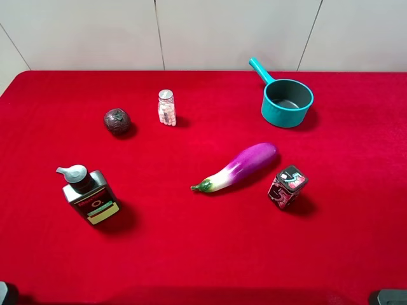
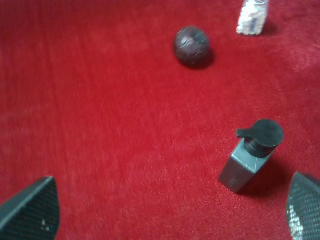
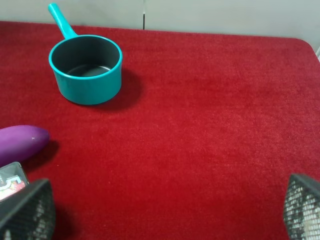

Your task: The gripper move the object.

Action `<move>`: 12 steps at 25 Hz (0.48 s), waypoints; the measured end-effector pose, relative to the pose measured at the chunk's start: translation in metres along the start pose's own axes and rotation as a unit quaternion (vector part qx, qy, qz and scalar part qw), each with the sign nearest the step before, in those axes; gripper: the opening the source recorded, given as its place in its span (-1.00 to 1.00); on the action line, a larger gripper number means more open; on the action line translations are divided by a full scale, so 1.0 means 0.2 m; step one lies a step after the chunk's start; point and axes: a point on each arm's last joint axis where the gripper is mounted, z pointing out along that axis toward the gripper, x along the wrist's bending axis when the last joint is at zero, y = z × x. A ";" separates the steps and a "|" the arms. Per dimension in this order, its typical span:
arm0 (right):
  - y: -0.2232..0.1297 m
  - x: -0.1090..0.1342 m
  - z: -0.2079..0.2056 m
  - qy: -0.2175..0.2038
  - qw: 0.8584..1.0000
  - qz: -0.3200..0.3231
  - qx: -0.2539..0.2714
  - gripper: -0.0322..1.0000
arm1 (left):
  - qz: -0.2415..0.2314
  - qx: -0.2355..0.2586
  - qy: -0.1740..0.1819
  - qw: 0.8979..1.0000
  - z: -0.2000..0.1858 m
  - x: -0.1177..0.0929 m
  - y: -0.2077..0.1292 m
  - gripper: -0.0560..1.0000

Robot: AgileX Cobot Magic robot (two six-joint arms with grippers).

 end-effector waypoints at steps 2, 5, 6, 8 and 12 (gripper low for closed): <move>0.00 0.00 0.00 0.000 1.000 0.000 0.000 0.41 | -0.020 0.008 0.007 1.000 0.02 -0.01 -0.04 0.79; 0.00 0.00 0.00 0.000 1.000 0.000 0.000 0.41 | -0.029 0.017 0.014 0.999 0.05 -0.02 -0.08 0.79; 0.00 0.00 0.00 0.000 1.000 0.000 0.000 0.41 | -0.028 0.018 0.017 0.999 0.06 -0.02 -0.10 0.79; 0.00 0.00 0.00 0.000 1.000 0.000 0.000 0.41 | -0.022 0.012 0.023 0.999 0.08 -0.03 -0.14 0.79; 0.00 0.00 0.00 0.000 1.000 0.000 0.000 0.41 | -0.013 -0.021 0.026 0.999 0.13 -0.05 -0.19 0.79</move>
